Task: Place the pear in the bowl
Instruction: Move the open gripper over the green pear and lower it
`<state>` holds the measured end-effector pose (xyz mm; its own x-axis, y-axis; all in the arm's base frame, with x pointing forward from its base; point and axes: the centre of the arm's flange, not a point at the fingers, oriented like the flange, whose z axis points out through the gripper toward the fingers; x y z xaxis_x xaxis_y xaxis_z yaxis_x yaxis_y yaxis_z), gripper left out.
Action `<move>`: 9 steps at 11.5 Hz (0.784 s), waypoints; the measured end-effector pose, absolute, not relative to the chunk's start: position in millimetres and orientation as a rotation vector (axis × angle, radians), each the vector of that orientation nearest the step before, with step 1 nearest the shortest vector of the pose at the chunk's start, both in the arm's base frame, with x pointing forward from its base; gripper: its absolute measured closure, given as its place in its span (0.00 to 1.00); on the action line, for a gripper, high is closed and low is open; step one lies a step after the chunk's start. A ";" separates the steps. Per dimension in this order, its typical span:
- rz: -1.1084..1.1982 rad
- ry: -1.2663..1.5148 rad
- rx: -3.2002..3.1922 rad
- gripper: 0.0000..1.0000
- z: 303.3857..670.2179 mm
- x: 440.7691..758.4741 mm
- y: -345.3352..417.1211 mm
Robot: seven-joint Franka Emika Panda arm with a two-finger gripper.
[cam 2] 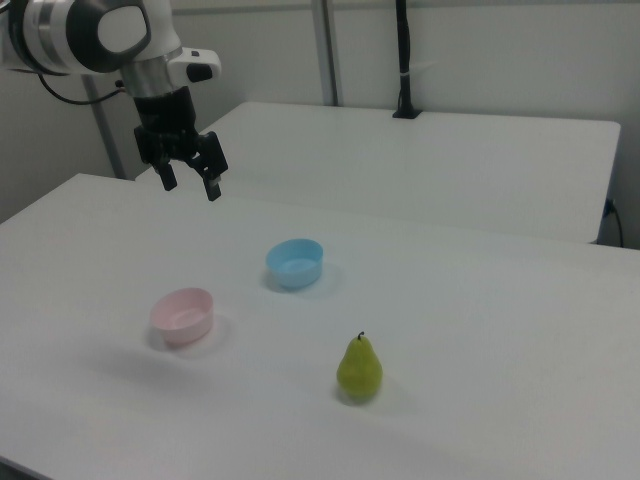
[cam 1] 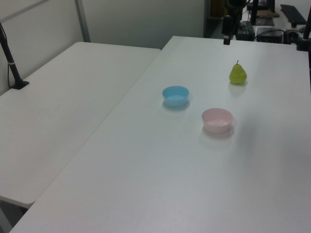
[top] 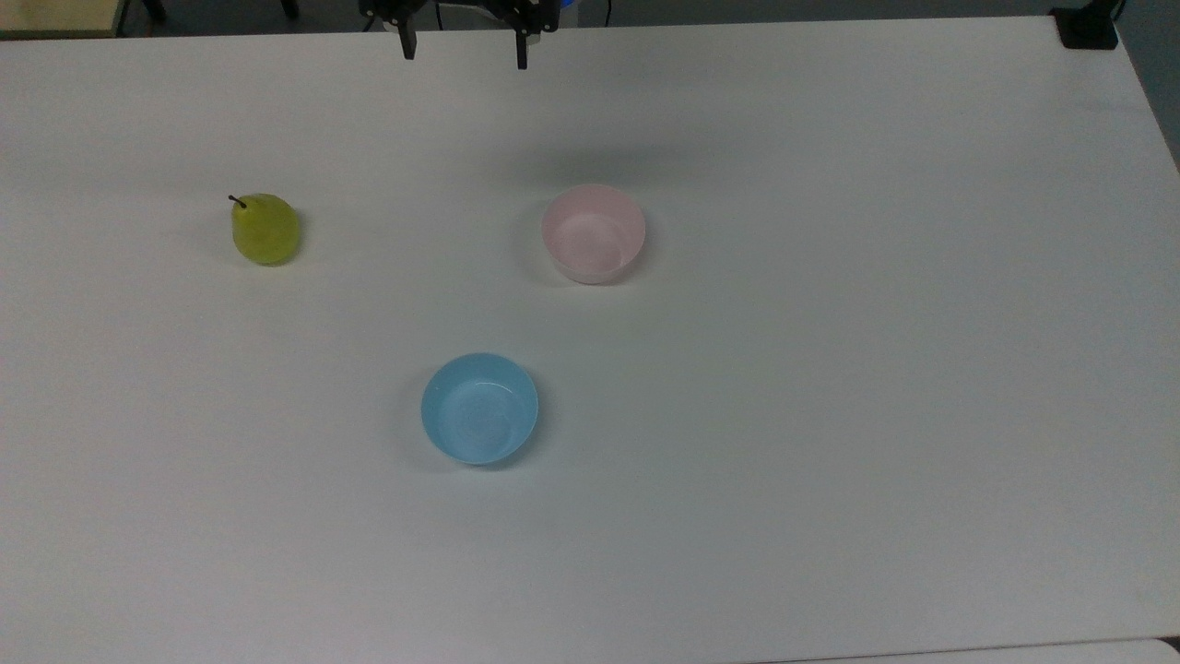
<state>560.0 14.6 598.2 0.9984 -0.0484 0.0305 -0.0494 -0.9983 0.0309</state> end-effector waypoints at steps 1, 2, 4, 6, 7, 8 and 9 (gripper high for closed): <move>0.048 -0.085 3.108 0.00 598.2 561.0 14.6; 0.048 -0.085 3.108 0.00 598.2 561.0 14.6; 0.047 -0.085 3.108 0.00 598.2 561.0 14.6; 0.046 -0.086 3.108 0.00 598.2 561.0 14.6; 0.046 -0.088 3.108 0.00 598.2 561.0 14.0; 0.046 -0.093 3.107 0.00 598.2 561.0 12.1; 0.046 -0.106 3.106 0.00 598.2 561.1 7.2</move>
<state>561.1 7.2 598.2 0.9972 -0.0679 0.0308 -0.0689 -0.9971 0.0322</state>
